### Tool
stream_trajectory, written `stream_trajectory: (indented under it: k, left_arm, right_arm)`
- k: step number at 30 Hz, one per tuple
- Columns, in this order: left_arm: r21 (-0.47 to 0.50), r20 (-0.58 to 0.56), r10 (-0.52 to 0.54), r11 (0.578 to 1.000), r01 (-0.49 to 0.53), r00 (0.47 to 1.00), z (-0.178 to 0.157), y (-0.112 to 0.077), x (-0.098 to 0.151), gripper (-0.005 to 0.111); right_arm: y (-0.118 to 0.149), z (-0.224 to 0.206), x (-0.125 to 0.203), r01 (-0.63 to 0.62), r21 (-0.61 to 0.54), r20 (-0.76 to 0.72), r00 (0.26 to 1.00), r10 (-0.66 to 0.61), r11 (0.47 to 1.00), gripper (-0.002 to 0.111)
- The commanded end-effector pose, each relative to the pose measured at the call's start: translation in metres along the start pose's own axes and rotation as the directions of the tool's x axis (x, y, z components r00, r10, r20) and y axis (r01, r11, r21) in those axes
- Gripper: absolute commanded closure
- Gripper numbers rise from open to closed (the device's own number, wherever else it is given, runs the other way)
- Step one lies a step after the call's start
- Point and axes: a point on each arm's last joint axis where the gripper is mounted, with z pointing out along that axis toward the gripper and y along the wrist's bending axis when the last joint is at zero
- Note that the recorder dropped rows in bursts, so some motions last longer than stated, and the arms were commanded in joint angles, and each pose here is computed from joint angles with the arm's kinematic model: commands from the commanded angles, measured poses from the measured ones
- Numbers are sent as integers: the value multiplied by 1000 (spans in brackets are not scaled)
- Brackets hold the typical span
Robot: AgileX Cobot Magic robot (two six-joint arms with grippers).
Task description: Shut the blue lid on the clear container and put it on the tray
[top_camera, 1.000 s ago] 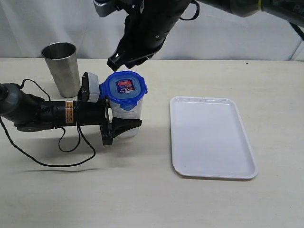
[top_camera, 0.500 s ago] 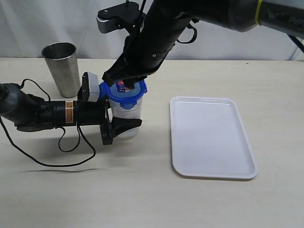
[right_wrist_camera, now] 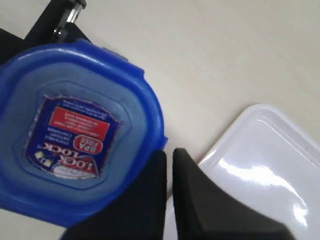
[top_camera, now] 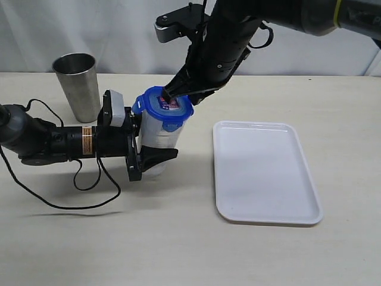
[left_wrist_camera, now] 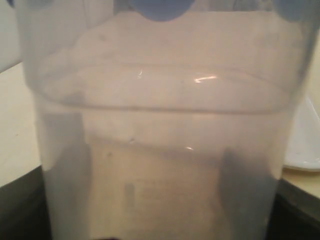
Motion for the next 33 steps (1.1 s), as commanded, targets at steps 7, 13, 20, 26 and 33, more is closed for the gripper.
stream_trajectory:
  k: [7, 13, 20, 26, 33]
  left_arm:
    - [27, -79, -23, 999, 25, 997, -9, 0, -33, 107]
    - [-14, -222, -19, 1000, 16, 975, -9, 3, -31, 107]
    - [33, -219, -21, 999, 29, 975, -8, -2, -32, 107]
    - [72, -167, -36, 996, 49, 985, -7, -6, -37, 107]
    - [75, -167, -35, 996, 48, 985, -7, -6, -37, 107]
  right_arm:
    - [-18, -26, 0, -54, 22, 65, 997, 52, 998, 104]
    - [1, -60, -4, -47, -181, 164, 983, 77, 982, 91]
    - [15, -50, -1, -41, -310, 123, 989, 82, 950, 81]
    - [13, -13, 6, -66, -278, 58, 995, 85, 958, 81]
    - [3, 11, 9, -115, -175, -3, 993, 116, 978, 81]
